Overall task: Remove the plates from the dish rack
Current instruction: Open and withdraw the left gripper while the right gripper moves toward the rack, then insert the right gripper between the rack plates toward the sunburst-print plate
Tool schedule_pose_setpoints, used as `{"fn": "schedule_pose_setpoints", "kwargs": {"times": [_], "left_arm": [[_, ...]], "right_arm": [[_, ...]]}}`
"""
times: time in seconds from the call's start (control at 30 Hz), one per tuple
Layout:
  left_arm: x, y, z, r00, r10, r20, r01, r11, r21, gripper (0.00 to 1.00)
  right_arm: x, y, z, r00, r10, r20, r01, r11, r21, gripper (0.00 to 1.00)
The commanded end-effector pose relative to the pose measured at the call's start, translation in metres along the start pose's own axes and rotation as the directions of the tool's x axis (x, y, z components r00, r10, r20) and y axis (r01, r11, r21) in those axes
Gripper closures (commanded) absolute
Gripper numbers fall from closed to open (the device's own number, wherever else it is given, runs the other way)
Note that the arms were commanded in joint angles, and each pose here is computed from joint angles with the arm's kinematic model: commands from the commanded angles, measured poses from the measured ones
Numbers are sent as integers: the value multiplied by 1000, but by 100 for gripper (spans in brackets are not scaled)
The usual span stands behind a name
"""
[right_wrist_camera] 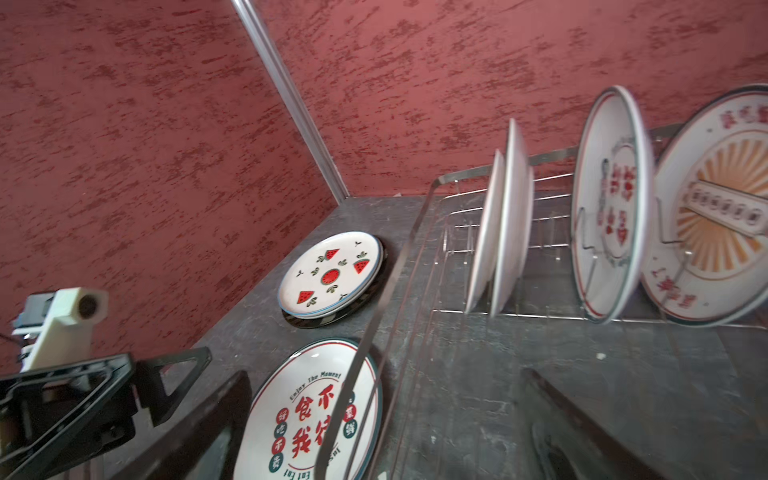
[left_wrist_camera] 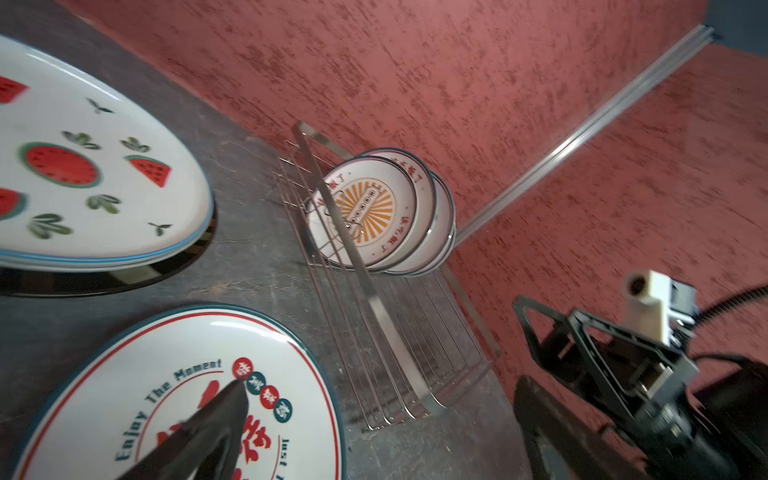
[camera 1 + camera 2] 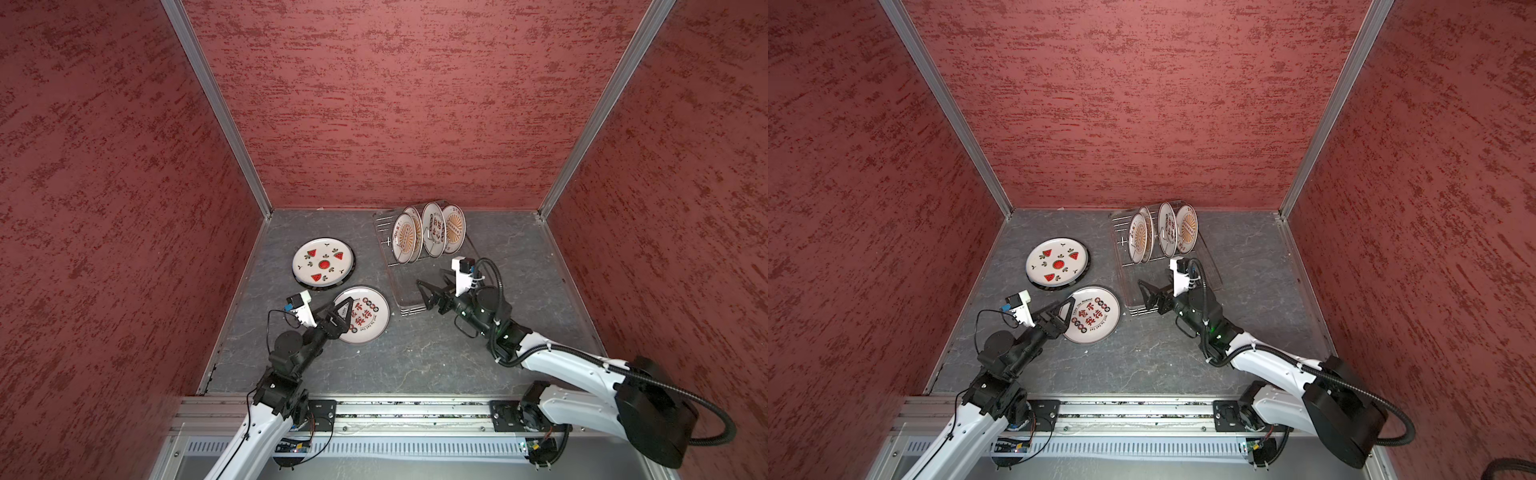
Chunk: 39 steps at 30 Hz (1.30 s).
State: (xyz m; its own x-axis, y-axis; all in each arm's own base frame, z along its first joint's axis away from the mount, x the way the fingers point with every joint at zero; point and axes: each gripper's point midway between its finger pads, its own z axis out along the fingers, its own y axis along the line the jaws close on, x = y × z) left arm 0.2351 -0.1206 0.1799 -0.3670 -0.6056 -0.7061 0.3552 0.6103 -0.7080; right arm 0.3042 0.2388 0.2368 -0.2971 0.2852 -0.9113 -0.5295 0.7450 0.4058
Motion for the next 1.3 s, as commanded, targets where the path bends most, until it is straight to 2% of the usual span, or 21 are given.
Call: {"fn": "schedule_pose_setpoints", "kwargs": {"times": [0.0, 0.2, 0.4, 0.63, 0.8, 0.9, 1.07, 1.27], "left_arm": [[-1, -44, 0, 996, 94, 3, -92, 970, 226, 1], [23, -64, 8, 983, 166, -76, -130, 929, 347, 1], [36, -64, 18, 963, 235, -132, -179, 924, 337, 1], [38, -64, 20, 959, 258, -115, -209, 922, 325, 1], [38, -66, 19, 959, 260, -111, -212, 921, 327, 1], [39, -66, 19, 960, 258, -110, -211, 923, 323, 1], [42, -63, 23, 948, 295, -115, -251, 921, 299, 1], [44, -63, 25, 948, 297, -117, -250, 920, 302, 1]], "right_arm": [[-34, -12, 0, 999, 3, 35, -5, 998, 55, 1], [-57, -41, 7, 1000, -10, 0, 10, 989, 148, 1], [-71, -54, 18, 999, -39, -5, 39, 978, 206, 1], [-76, -69, 47, 998, -44, -39, 53, 965, 258, 2], [-71, -94, 66, 996, -35, -79, 61, 933, 354, 6], [-67, -116, 76, 993, -36, -109, 80, 898, 432, 14], [-68, -133, 88, 988, -71, -138, 132, 855, 501, 39], [-62, -146, 101, 975, -89, -203, 188, 817, 546, 56]]}}
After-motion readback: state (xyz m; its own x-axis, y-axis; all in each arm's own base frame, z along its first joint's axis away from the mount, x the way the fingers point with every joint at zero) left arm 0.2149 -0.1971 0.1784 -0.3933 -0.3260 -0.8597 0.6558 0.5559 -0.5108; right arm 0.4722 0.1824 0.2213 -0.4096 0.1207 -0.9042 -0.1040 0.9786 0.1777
